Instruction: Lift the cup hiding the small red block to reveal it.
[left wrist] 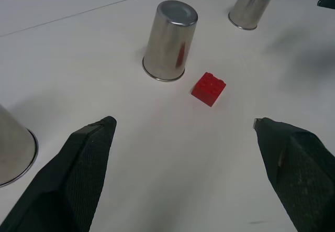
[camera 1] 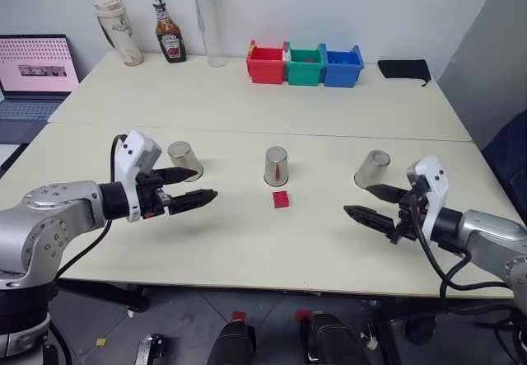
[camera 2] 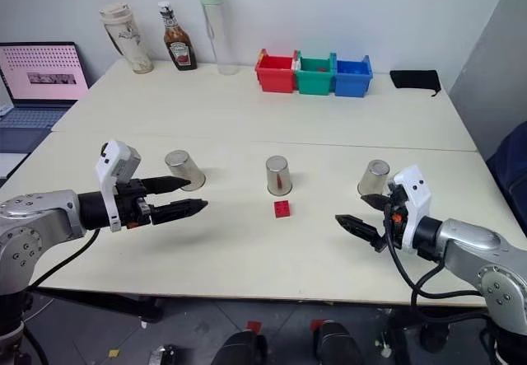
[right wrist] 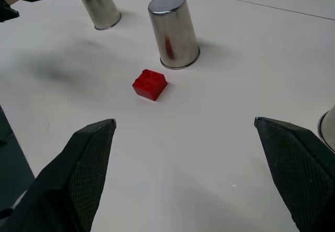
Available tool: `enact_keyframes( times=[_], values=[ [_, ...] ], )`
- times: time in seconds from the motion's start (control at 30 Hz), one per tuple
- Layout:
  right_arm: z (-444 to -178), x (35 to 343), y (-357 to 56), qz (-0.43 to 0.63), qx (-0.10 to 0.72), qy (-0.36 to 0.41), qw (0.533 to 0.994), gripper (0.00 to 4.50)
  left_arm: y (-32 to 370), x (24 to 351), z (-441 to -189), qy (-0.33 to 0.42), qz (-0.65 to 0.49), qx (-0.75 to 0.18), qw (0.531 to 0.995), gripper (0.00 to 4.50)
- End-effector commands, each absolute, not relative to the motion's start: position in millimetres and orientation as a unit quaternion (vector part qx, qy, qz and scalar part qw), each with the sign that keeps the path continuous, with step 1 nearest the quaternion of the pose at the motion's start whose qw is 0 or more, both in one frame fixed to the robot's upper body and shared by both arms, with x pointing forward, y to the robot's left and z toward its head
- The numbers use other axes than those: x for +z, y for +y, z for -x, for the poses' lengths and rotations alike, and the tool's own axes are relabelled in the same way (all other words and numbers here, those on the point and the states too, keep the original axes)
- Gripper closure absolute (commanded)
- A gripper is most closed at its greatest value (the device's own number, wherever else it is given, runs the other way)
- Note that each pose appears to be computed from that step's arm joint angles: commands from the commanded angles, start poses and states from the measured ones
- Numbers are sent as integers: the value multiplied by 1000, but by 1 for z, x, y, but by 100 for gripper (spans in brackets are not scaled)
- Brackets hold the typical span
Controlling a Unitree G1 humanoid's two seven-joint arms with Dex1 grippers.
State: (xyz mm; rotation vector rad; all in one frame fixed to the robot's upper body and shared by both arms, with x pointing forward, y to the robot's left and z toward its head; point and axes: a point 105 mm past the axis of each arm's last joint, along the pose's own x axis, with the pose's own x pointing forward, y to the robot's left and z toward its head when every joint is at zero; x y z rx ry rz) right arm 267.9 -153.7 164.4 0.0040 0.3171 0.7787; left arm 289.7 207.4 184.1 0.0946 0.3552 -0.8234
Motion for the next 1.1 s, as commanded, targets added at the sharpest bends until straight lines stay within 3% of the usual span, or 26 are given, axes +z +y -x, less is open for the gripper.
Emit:
enact_keyframes(
  times=[0.03,1.1],
  values=[
    [-270,173,-149,8,385,130,914,1,198,190,-292,155,-61,-409,897,0],
    [-273,182,-137,4,393,112,912,1,202,191,-304,132,-84,-390,907,0]
  ],
)
